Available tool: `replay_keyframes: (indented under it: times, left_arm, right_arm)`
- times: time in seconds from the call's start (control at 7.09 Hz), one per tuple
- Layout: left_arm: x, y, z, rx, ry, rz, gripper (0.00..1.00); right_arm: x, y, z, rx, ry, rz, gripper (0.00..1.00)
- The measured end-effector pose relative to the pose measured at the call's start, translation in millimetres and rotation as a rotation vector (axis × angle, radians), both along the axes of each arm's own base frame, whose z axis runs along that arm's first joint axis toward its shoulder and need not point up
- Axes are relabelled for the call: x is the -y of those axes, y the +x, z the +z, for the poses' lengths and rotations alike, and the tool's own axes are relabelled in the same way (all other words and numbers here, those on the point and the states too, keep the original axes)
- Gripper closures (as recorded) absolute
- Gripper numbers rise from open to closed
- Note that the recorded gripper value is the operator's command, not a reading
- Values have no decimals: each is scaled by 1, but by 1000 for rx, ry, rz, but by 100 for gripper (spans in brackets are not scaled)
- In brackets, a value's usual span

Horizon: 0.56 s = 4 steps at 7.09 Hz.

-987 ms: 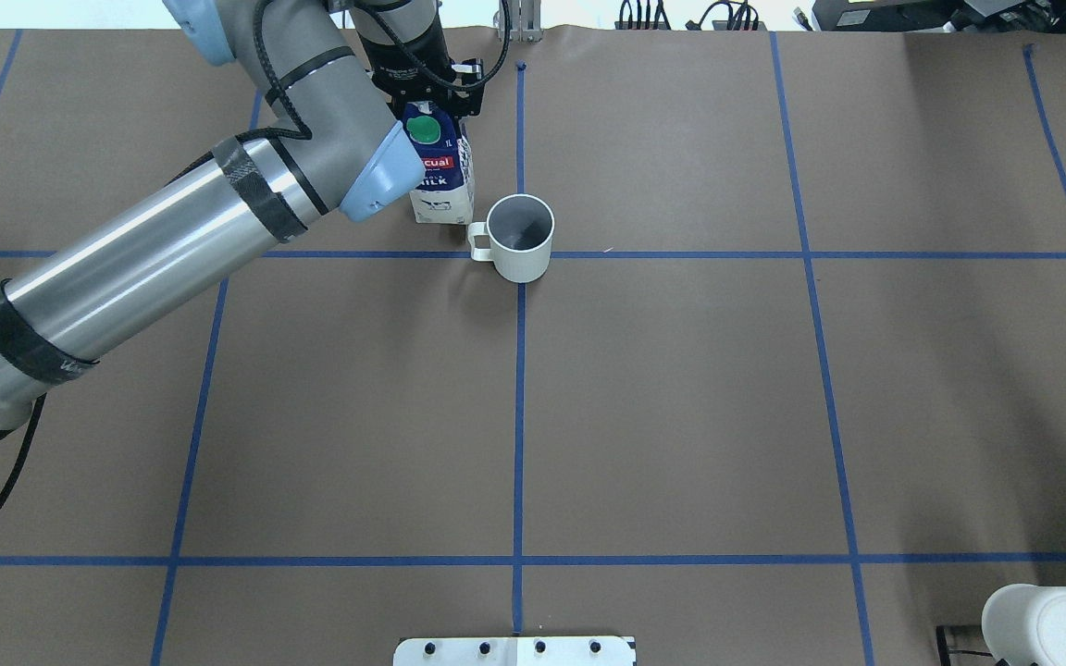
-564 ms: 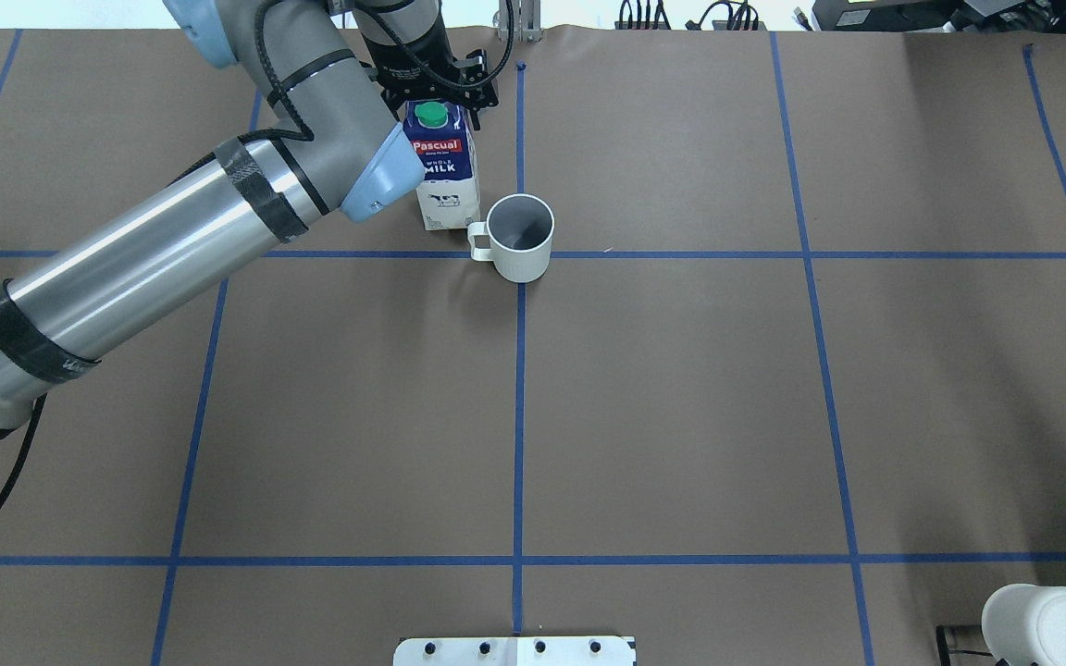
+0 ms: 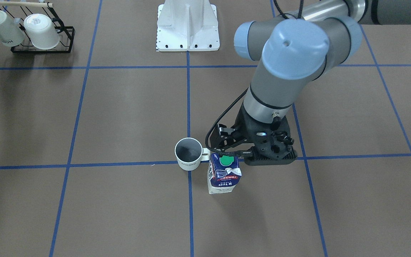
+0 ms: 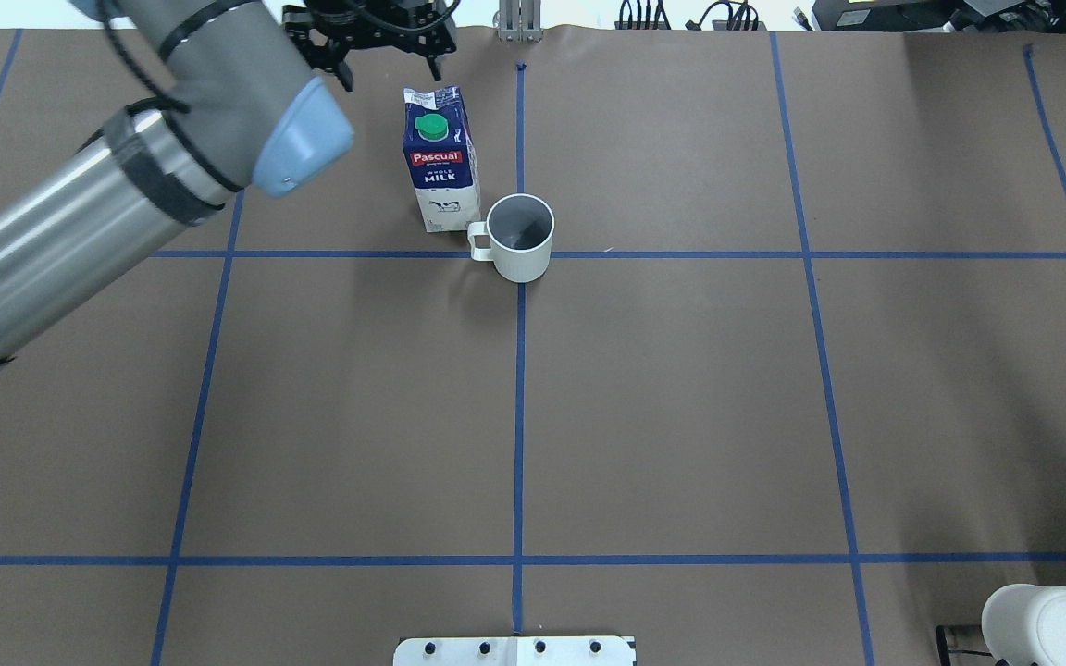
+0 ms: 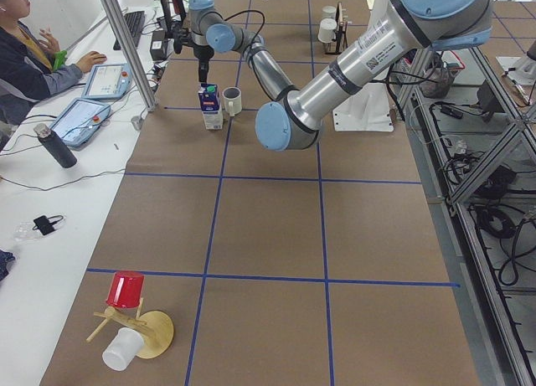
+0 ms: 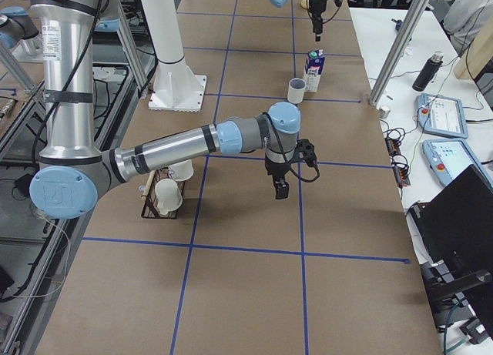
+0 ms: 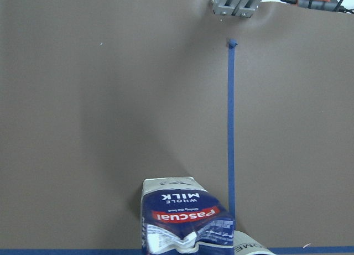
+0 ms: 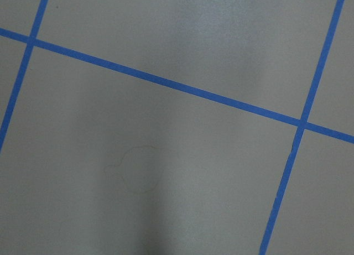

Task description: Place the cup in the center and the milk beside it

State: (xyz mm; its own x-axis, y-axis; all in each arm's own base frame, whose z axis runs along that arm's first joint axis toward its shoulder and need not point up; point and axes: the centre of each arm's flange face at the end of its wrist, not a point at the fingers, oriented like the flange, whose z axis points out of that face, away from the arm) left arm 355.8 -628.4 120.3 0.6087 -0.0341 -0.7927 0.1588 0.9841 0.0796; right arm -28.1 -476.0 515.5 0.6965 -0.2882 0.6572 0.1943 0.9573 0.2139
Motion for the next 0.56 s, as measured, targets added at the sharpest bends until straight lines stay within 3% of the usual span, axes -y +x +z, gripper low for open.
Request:
replay_keyframes:
  times: [0.28,0.56]
  left_arm:
    - [-55,-100,80,63,84,26,1]
    - [-84,-198,182,173,173,113,1]
  right_arm:
    - [2,0,-2,-2,5,1,0]
    - [3,6,-3,-4,9,12,0]
